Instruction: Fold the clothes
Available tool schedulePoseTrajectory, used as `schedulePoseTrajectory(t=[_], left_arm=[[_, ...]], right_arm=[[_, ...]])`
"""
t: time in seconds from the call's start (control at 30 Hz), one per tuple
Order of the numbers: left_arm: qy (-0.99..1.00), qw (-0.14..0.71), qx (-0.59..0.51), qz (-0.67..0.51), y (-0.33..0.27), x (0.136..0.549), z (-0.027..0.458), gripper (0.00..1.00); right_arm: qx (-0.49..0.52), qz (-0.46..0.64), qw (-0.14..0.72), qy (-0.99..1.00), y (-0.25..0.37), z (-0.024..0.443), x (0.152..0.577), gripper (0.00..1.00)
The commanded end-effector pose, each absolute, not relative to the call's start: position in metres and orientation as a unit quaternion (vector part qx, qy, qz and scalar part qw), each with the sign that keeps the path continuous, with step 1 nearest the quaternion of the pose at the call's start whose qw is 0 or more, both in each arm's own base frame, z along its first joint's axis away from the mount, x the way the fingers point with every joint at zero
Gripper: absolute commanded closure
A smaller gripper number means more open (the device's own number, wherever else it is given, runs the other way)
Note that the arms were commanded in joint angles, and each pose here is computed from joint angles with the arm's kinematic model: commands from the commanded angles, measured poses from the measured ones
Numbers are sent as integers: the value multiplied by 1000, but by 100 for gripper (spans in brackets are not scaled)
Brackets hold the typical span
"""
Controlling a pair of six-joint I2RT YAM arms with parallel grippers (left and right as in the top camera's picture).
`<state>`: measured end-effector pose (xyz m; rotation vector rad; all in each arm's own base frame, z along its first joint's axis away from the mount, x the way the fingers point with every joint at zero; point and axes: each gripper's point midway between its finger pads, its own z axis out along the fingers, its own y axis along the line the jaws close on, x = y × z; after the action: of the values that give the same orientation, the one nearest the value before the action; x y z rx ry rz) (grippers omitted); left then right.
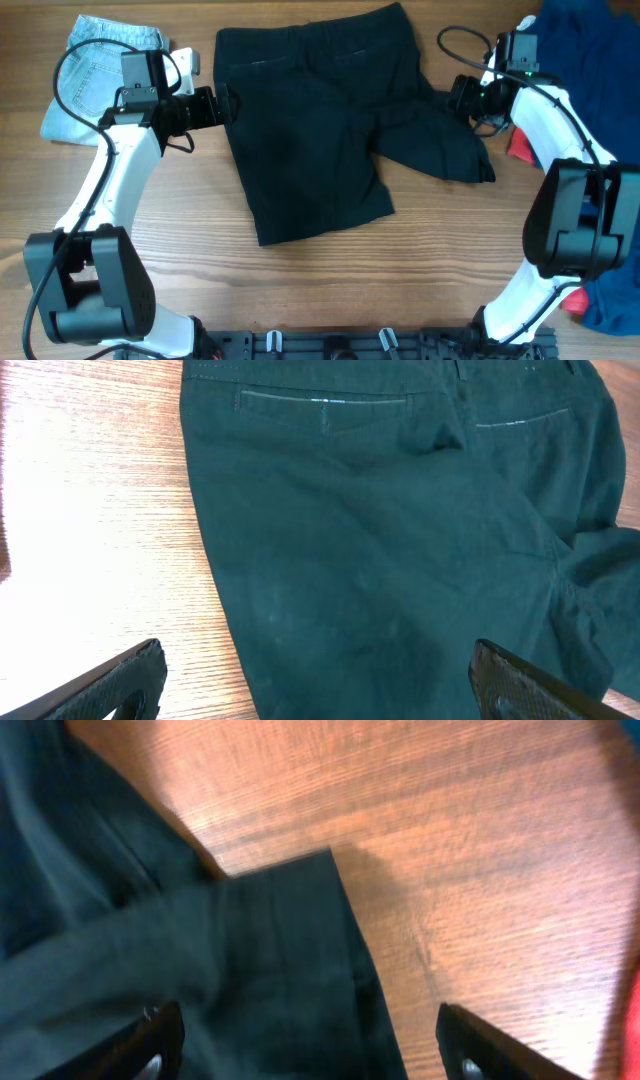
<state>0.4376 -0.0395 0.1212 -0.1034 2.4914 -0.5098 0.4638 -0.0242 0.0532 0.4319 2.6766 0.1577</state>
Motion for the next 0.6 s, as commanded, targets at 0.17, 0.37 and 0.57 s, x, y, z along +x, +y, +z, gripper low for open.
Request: schedulePoseTrajectory(t=[0.17,0.37,0.57], left_arm=[[937,294,-41,-185,-38,438,121,2],[939,290,-44,-178,-36,437,119,3],[939,302,-57,-152,-23,427,139,4]], right_arm=[[115,110,250,955,-6,10,497,25],[113,109,257,954,-7,9,500,82],[115,102,296,943,-13,86,492,96]])
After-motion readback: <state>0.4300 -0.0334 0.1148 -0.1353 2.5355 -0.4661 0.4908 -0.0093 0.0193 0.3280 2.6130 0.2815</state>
